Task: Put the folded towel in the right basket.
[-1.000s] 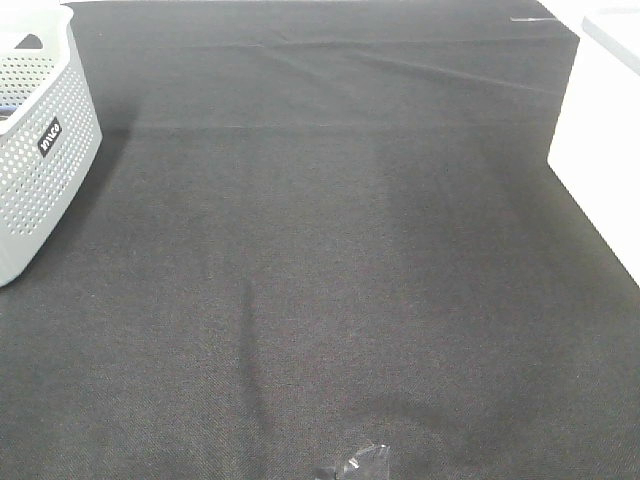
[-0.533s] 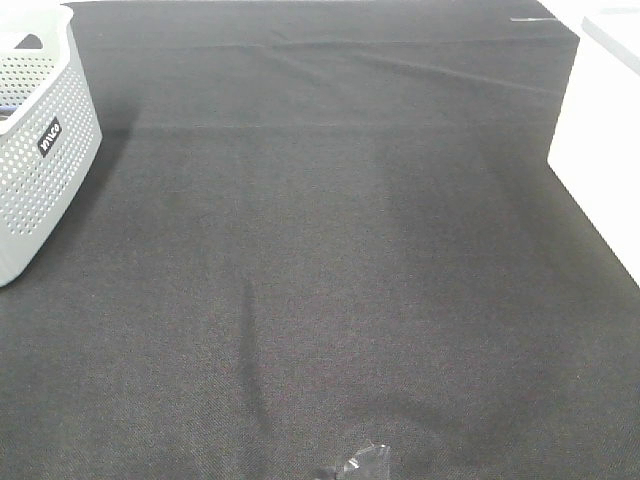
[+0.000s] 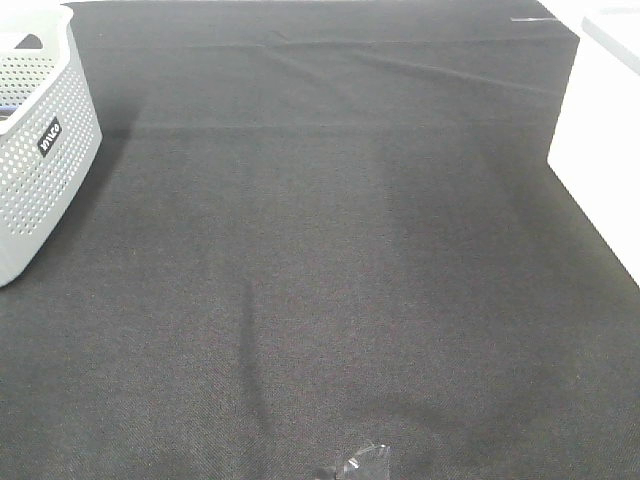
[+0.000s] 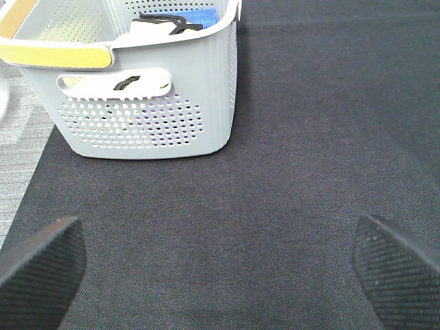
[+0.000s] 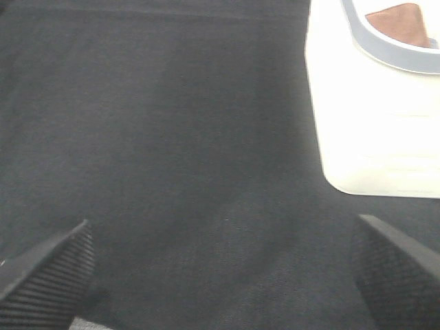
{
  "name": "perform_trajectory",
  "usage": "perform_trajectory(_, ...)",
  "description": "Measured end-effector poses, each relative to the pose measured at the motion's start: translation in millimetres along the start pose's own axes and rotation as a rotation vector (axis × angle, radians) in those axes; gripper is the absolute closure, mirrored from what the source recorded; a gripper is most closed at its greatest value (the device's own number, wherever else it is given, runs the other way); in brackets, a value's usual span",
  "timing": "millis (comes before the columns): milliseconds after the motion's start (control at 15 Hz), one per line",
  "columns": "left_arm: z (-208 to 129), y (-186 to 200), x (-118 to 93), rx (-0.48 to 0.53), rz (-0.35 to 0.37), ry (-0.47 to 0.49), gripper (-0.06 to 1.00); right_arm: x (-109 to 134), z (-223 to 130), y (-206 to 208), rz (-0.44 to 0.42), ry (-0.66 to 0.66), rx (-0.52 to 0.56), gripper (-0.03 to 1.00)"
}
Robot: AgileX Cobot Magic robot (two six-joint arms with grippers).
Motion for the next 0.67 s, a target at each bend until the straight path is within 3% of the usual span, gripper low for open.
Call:
perform_trajectory(200,0.0,0.0,0.0,0.0,0.0,0.0,-0.04,-0.8,0.1,-0.5,-0.051,-0.028,0.011,0.0)
perform_trajectory(667,0.0,0.0,0.0,0.0,0.0,0.0,-0.04,-0.5,0.2,-0.6,-0.051,-0.031,0.011,0.0)
Point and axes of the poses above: a point on each arm's last joint axis where the gripper is mounted, y pointing back along that axis away from the gripper, x along the wrist's bending axis when the last joint is at zero, z = x × y, the point moved 2 cm from there along -y, pointing out along that axis toward the gripper, and after that the axes turned 10 degrees about y, right-handed, at the moved point
